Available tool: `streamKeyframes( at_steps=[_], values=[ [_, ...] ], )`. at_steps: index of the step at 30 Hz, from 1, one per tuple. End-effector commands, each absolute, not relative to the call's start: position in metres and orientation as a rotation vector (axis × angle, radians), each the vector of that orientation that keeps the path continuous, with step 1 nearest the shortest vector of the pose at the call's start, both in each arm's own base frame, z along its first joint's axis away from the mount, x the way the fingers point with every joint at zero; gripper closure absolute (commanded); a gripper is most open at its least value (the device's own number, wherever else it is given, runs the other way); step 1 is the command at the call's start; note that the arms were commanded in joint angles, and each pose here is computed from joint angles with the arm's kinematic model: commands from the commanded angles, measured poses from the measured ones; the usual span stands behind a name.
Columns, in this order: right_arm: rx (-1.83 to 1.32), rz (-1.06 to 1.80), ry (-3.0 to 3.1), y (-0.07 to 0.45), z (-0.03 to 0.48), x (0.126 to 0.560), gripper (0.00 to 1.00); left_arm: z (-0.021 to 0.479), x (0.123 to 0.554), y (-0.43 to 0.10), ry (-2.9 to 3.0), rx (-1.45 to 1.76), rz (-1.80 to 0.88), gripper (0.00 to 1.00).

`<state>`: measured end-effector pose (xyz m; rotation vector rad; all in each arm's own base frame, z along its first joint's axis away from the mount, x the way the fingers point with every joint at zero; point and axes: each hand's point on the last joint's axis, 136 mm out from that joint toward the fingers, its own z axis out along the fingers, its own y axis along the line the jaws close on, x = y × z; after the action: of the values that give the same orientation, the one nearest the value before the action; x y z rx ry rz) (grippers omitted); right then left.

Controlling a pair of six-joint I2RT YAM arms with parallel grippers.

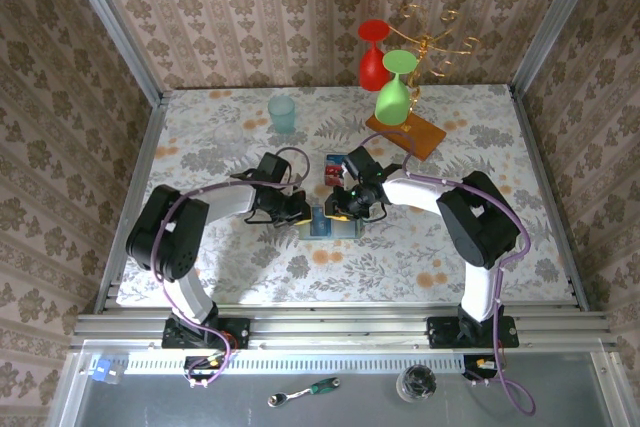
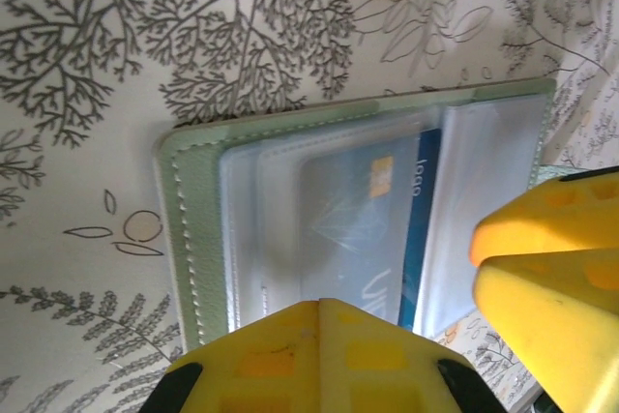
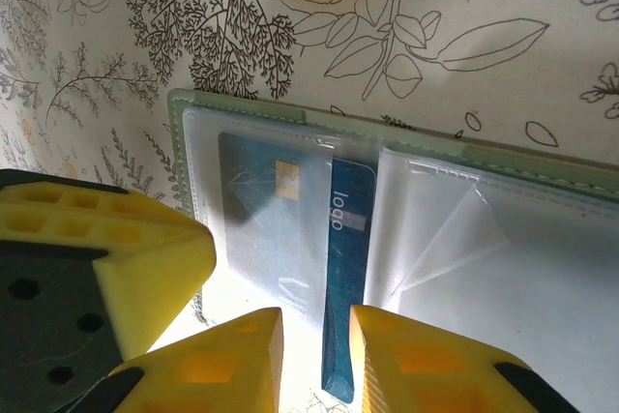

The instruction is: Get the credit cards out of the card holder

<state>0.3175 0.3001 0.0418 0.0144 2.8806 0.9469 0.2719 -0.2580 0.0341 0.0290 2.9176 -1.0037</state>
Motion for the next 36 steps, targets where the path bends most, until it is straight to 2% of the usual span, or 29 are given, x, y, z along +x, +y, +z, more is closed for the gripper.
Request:
streamKeyframes(
  at_steps=[1, 36],
  values=[
    [0.032, 0.906, 2.896, 0.291, 0.041, 0.314, 0.73, 0.027, 0.269, -0.257, 2.947, 0.036, -0.979, 0.98],
    [0.075, 0.996, 2.944, 0.298, 0.014, 0.311, 0.75, -0.005, 0.258, -0.244, 3.029, 0.016, -0.888, 1.00]
  ],
)
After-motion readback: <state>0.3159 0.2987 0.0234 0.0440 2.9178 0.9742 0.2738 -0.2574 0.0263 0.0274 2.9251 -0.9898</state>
